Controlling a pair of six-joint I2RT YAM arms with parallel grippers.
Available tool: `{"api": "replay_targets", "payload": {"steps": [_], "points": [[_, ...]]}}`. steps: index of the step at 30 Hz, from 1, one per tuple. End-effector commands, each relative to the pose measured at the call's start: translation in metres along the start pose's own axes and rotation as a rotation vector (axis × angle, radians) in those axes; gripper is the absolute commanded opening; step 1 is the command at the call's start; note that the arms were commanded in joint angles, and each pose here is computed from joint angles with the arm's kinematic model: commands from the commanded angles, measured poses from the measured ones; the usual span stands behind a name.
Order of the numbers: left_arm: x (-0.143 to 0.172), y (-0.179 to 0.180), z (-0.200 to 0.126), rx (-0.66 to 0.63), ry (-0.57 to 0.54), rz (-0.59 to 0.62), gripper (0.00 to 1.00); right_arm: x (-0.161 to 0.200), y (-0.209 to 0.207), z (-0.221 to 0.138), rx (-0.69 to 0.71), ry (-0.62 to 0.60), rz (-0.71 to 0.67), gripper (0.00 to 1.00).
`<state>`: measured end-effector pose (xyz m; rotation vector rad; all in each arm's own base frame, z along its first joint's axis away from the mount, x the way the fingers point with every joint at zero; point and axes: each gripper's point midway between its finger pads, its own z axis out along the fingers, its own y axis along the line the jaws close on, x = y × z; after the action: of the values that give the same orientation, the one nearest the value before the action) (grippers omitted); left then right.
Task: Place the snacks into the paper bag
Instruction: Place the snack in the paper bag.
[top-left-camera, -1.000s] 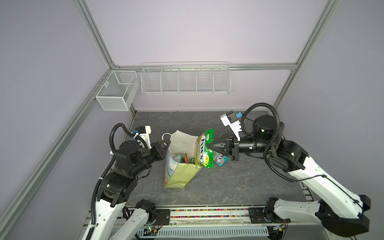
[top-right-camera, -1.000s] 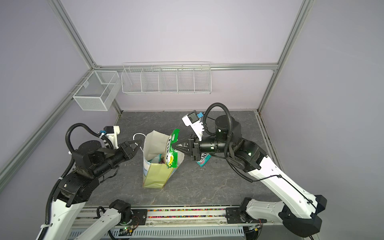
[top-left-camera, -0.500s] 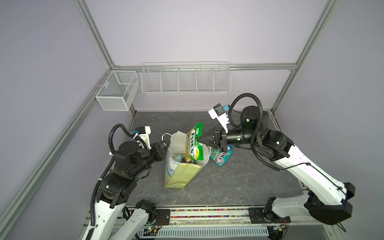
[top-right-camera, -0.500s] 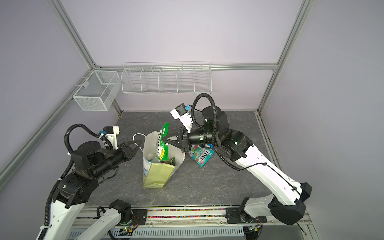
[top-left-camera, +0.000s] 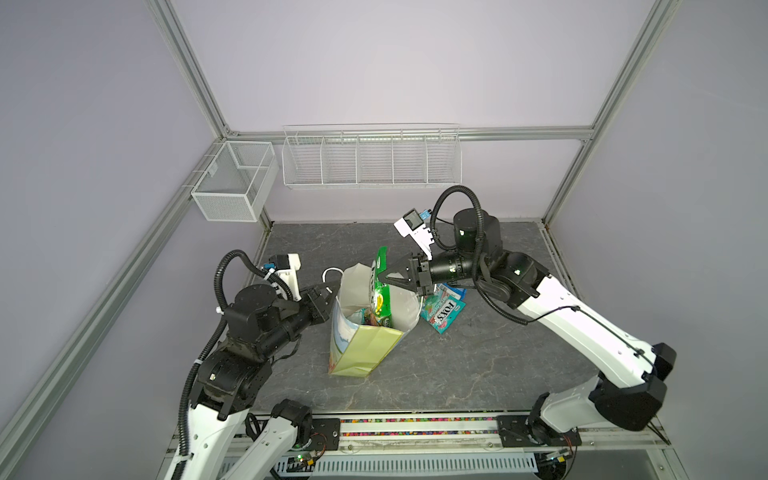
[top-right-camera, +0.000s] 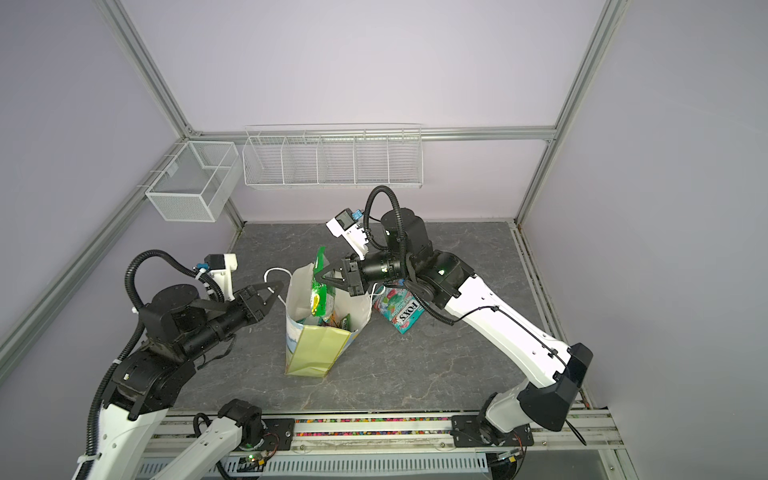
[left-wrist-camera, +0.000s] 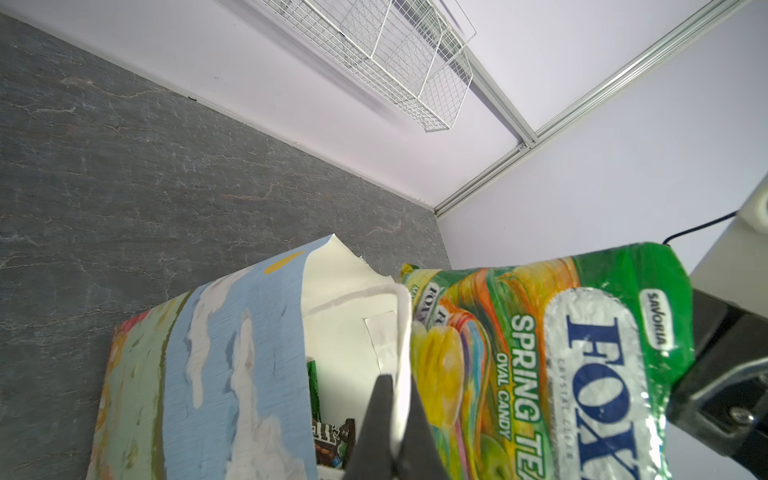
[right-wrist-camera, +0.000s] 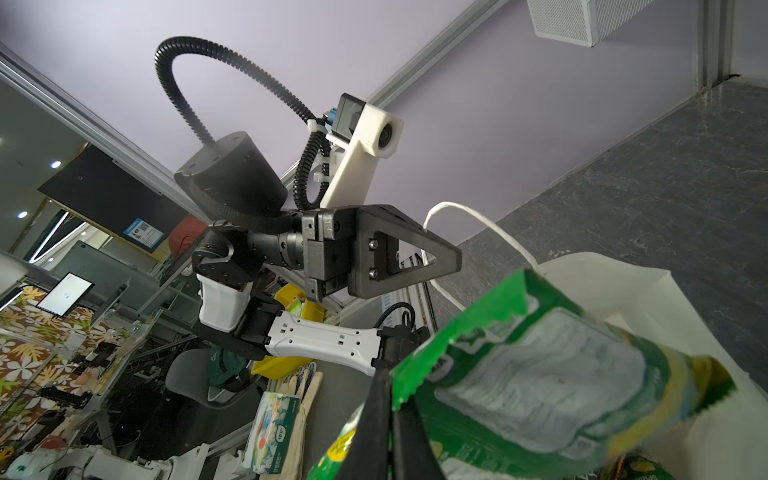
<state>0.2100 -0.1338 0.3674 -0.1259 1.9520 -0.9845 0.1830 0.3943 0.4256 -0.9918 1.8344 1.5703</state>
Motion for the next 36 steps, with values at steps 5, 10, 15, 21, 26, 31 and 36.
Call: {"api": "replay_targets", "payload": {"steps": [5,10,15,21,26,31,36], "points": [[-0.012,-0.015,-0.013,0.05,-0.05,0.024,0.0,-0.012,0.014,0.003,-0.102,-0.04,-0.016,0.07],[-0.011,-0.014,-0.013,0.046,-0.05,0.023,0.0,-0.006,0.014,0.009,-0.124,-0.026,0.006,0.07],[-0.012,-0.014,-0.012,0.049,-0.051,0.021,0.0,-0.002,0.013,0.012,-0.139,-0.02,0.027,0.07],[-0.012,-0.014,-0.012,0.046,-0.052,0.021,0.0,0.001,0.009,0.017,-0.15,-0.02,0.046,0.07],[-0.012,-0.014,-0.013,0.045,-0.053,0.02,0.0,-0.002,0.006,0.022,-0.157,-0.019,0.061,0.07],[-0.012,-0.014,-0.014,0.043,-0.055,0.024,0.0,-0.01,0.012,0.023,-0.169,-0.026,0.053,0.07],[-0.012,-0.015,-0.016,0.045,-0.058,0.027,0.0,-0.01,0.008,0.027,-0.169,-0.02,0.068,0.07]]}}
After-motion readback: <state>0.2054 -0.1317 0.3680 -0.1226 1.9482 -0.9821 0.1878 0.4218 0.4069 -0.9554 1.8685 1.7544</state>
